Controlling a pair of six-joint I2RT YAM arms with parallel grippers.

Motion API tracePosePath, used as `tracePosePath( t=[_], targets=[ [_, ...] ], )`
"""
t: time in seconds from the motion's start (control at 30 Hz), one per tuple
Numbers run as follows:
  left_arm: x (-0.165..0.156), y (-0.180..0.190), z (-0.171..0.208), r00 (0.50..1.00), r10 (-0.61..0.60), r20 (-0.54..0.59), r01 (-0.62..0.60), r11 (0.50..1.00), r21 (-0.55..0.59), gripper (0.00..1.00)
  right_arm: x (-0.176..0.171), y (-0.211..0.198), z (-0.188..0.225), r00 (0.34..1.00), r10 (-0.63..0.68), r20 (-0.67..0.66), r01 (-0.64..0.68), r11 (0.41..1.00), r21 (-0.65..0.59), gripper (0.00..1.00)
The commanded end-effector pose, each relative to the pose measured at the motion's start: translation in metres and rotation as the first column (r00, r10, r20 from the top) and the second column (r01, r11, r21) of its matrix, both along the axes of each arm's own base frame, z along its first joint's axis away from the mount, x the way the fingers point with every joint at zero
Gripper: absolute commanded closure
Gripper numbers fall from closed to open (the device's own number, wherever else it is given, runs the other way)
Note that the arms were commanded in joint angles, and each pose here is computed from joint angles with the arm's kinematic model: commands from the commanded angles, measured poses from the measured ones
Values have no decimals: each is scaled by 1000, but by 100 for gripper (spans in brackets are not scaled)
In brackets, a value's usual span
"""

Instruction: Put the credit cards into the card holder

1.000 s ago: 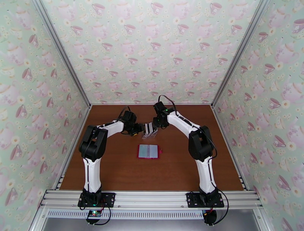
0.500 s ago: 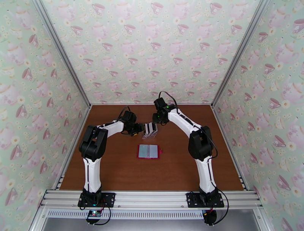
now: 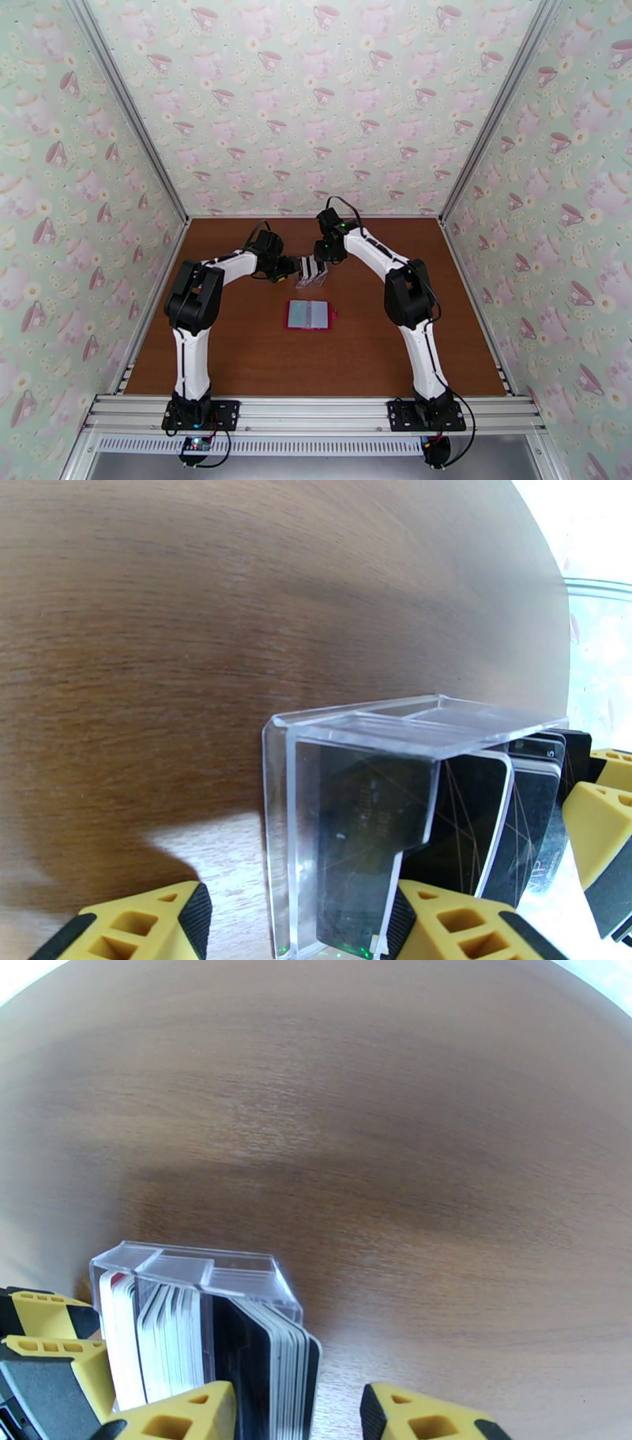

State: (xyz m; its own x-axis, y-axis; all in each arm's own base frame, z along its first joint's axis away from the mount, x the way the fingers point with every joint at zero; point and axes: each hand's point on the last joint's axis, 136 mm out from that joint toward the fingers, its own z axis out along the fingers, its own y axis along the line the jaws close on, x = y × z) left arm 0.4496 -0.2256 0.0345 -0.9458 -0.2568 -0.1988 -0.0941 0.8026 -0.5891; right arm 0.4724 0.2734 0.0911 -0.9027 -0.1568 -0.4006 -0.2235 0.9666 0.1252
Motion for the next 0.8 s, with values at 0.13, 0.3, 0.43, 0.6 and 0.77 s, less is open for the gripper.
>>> tracePosePath(
  t=[0.13,0.3,0.43,0.6,0.77],
  targets=[
    [1,7,-13,999,13,-30,-13,1000,23,38,-1,-5,-3,1000,9,-7,-9,999,-36,53],
    [3,10,-11,1000,16,-26,-15,999,41,38,0,-12,3,1000,10,8,-9,997,-75,53],
    [4,10,-9,1000,13,-21,-12,999,45,39,1,-16,10,1000,12,26,-9,996,-92,54],
    [4,10,-8,1000,10,-20,-9,999,44,42,2,-17,17,999,14,37,-10,995,-101,54],
    [5,11,-8,1000,13,-19,-12,999,43,42,3,-20,19,999,14,41,-9,993,-116,55]
  ],
)
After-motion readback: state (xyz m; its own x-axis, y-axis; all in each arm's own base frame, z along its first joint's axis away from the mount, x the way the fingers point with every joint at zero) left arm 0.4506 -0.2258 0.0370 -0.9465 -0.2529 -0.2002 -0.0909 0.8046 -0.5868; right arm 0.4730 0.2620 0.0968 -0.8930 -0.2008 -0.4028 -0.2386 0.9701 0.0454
